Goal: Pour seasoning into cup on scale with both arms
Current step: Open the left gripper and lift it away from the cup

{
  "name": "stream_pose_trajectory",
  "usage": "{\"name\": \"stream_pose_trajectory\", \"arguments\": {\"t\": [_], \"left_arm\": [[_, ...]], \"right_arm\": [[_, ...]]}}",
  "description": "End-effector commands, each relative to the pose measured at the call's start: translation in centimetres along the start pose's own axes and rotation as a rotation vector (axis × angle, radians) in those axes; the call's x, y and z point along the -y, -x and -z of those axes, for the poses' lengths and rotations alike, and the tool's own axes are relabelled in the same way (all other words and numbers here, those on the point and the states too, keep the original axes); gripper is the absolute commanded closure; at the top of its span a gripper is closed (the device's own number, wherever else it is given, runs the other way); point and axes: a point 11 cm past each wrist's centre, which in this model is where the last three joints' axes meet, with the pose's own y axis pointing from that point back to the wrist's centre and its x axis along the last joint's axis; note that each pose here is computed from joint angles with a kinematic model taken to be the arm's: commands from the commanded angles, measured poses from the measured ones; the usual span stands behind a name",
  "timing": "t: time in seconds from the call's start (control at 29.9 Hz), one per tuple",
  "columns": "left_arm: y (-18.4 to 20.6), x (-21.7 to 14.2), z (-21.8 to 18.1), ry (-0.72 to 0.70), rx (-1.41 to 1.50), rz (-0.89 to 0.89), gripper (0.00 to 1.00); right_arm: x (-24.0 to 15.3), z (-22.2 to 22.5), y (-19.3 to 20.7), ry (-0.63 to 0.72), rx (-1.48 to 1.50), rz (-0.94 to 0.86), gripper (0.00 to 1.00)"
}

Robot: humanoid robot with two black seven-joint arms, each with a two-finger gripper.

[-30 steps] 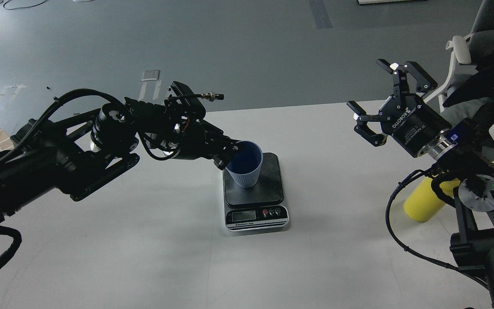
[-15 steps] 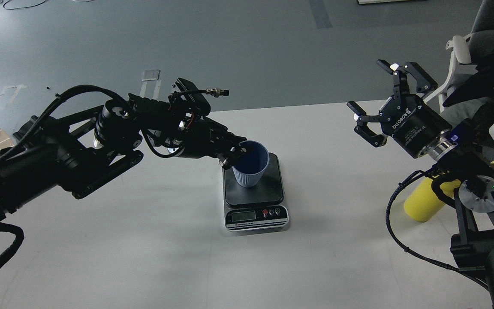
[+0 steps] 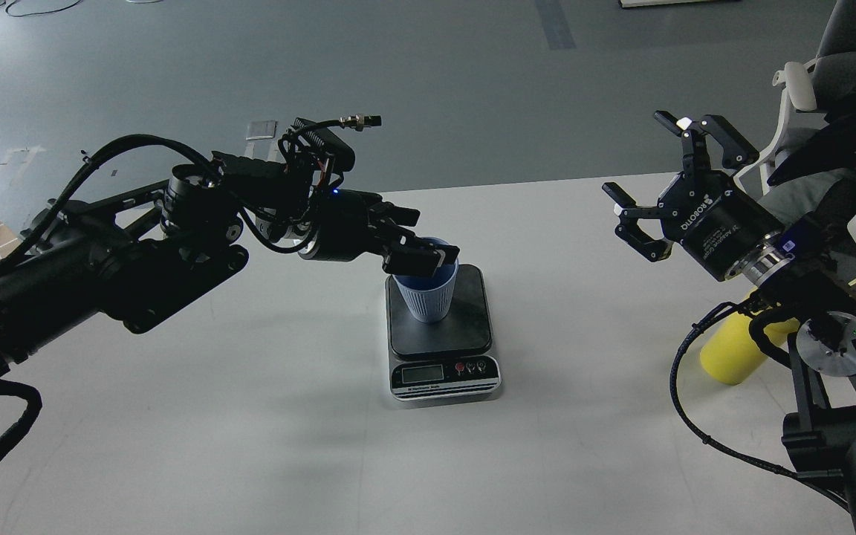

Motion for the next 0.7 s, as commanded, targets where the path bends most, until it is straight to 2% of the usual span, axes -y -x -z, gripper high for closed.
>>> {"name": "stream_pose_trajectory", "arguments": {"t": [0.0, 0.1, 0.13, 0.33, 0.4, 0.67], "left_arm": [[-1.8, -0.8, 0.1, 0.04, -0.108, -0.131, 0.02], [-4.3, -1.7, 0.4, 0.087, -0.231, -0.308, 0.02], [-5.0, -2.6, 1.8, 0.085, -0.323, -0.409, 0.02], [-5.7, -3.0, 4.1, 0.169, -0.695, -0.691, 0.02], [-6.6, -4.1, 5.1, 0.238, -0.892, -0.854, 0.02], [-4.4, -3.9, 6.1, 0.34, -1.185, -0.991, 0.02]], "right_arm": [[-0.2, 0.3, -0.1, -0.01, -0.002, -0.005, 0.0], [-0.2, 0.7, -0.1, -0.022, -0.007, -0.005, 0.0], [-0.2, 0.7, -0.1, -0.022, -0.007, -0.005, 0.0], [-0.3, 0.7, -0.1, -0.02, -0.006, -0.005, 0.0], [-0.2, 0.7, 0.0, -0.02, -0.008, -0.003, 0.0], [-0.3, 0.8, -0.1, -0.023, -0.007, -0.004, 0.0]]}}
